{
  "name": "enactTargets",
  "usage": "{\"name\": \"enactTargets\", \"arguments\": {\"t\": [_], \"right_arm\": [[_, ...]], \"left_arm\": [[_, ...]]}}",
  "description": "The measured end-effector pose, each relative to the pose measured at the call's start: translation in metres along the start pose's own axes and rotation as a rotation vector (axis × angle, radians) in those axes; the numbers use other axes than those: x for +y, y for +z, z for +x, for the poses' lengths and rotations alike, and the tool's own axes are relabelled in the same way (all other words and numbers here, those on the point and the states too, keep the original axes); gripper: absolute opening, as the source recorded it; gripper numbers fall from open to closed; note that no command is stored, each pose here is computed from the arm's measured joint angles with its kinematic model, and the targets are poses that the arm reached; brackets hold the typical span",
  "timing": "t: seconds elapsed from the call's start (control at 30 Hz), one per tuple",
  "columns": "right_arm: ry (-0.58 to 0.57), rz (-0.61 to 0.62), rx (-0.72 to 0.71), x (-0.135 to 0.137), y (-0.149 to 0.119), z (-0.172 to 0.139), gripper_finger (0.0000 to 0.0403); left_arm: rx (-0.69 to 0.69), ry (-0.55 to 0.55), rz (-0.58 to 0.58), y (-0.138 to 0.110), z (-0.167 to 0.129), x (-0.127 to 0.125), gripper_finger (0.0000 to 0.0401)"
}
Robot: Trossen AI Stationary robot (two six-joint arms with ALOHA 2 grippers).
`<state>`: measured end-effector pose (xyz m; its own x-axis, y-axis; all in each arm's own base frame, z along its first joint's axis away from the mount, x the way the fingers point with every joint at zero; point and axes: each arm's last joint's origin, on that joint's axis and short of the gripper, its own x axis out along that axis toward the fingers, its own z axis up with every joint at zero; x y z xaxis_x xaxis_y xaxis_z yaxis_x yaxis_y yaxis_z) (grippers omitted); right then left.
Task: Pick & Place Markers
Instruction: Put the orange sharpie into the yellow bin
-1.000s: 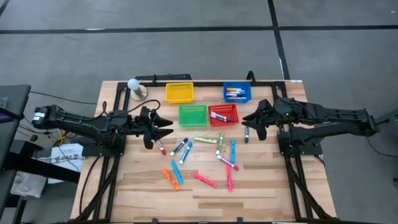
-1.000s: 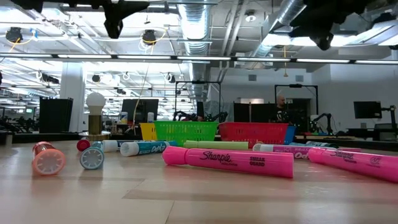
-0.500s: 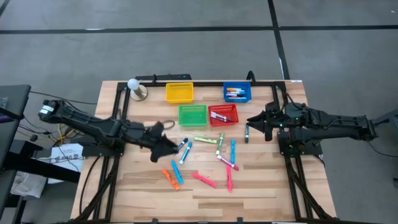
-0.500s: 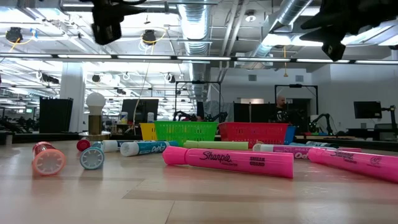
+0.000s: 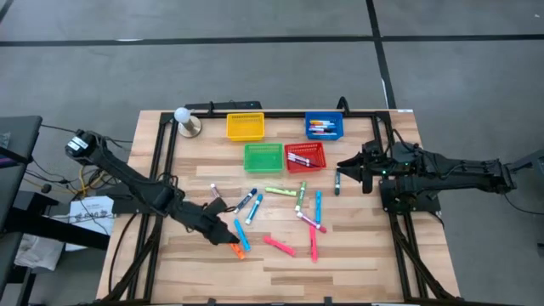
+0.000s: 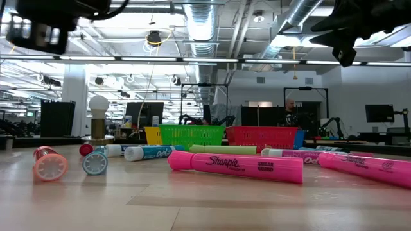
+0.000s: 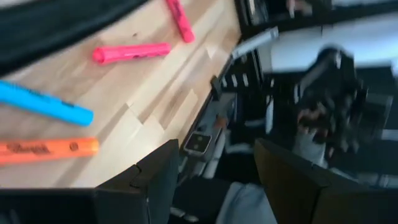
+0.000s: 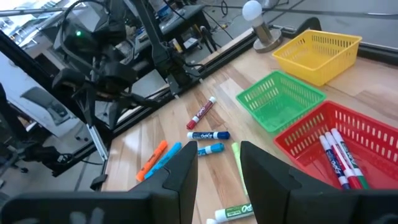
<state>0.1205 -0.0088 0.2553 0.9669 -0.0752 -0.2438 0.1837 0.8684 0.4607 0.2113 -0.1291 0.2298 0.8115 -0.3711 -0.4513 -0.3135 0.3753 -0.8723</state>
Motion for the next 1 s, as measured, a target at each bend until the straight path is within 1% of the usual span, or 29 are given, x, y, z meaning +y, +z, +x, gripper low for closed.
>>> {"name": "enactTargets", "arguments": {"t": [0.2, 0.3, 0.4, 0.53, 0.67, 0.77, 0.87, 0.93, 1.0], "right_arm": [[0.000, -0.007, 0.002, 0.000, 0.000, 0.000, 0.0111], [-0.001, -0.007, 0.002, 0.000, 0.000, 0.000, 0.0111], [0.003, -0.007, 0.006, 0.000, 0.000, 0.000, 0.0111], [0.004, -0.007, 0.006, 0.000, 0.000, 0.000, 0.0111], [0.003, -0.007, 0.008, 0.000, -0.001, 0.000, 0.0111], [0.004, -0.007, 0.010, 0.000, -0.001, 0.000, 0.0111], [0.004, -0.008, 0.012, 0.000, -0.001, 0.000, 0.0111], [0.002, -0.009, 0.015, 0.000, -0.001, 0.000, 0.0111], [0.002, -0.010, 0.015, 0.000, -0.001, 0.000, 0.0111]], "left_arm": [[-0.133, 0.032, -0.199, -0.029, 0.004, 0.003, 0.0209], [-0.151, 0.052, -0.304, -0.044, 0.012, 0.006, 0.0209], [-0.154, 0.059, -0.392, -0.055, 0.022, 0.002, 0.0209], [-0.159, 0.088, -0.476, -0.063, 0.035, -0.001, 0.0209], [-0.171, 0.164, -0.534, -0.066, 0.041, -0.005, 0.0209], [-0.141, 0.264, -0.587, -0.067, 0.039, -0.007, 0.0209], [-0.122, 0.390, -0.633, -0.069, 0.033, -0.003, 0.0209], [-0.137, 0.421, -0.651, -0.068, 0.032, -0.001, 0.0209], [-0.161, 0.427, -0.674, -0.063, 0.036, 0.001, 0.0209]]}}
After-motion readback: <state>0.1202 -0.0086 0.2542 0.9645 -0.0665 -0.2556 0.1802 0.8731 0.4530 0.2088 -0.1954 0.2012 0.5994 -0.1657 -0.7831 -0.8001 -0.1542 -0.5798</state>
